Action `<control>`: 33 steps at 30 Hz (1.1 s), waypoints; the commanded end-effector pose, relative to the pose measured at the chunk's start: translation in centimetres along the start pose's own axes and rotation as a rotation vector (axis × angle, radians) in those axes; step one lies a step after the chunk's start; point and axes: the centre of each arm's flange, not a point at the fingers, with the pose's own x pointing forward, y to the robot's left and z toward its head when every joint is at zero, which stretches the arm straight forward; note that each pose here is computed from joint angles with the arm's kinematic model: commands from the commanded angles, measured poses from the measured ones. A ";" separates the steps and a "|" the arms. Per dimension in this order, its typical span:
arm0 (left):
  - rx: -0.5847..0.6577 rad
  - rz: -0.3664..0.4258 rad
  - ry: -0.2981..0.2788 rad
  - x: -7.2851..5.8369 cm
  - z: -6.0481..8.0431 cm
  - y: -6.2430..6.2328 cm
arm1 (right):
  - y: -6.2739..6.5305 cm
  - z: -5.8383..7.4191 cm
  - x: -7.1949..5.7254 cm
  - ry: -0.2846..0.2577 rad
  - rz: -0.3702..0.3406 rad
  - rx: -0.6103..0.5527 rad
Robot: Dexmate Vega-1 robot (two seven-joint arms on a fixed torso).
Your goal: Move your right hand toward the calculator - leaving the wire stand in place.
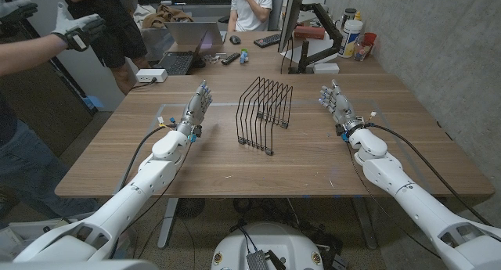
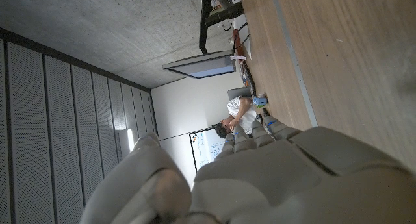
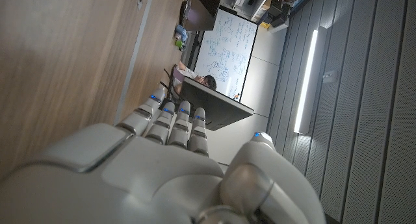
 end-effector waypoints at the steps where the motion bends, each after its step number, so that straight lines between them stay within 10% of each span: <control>1: 0.000 0.007 0.008 -0.2 -0.2 0.1 | 0.2 -0.2 -0.1 0.003 -0.006 0.000; 33: 0.002 -0.003 0.020 0.0 -0.2 0.3 | 0.4 0.1 -0.1 -0.032 0.000 -0.021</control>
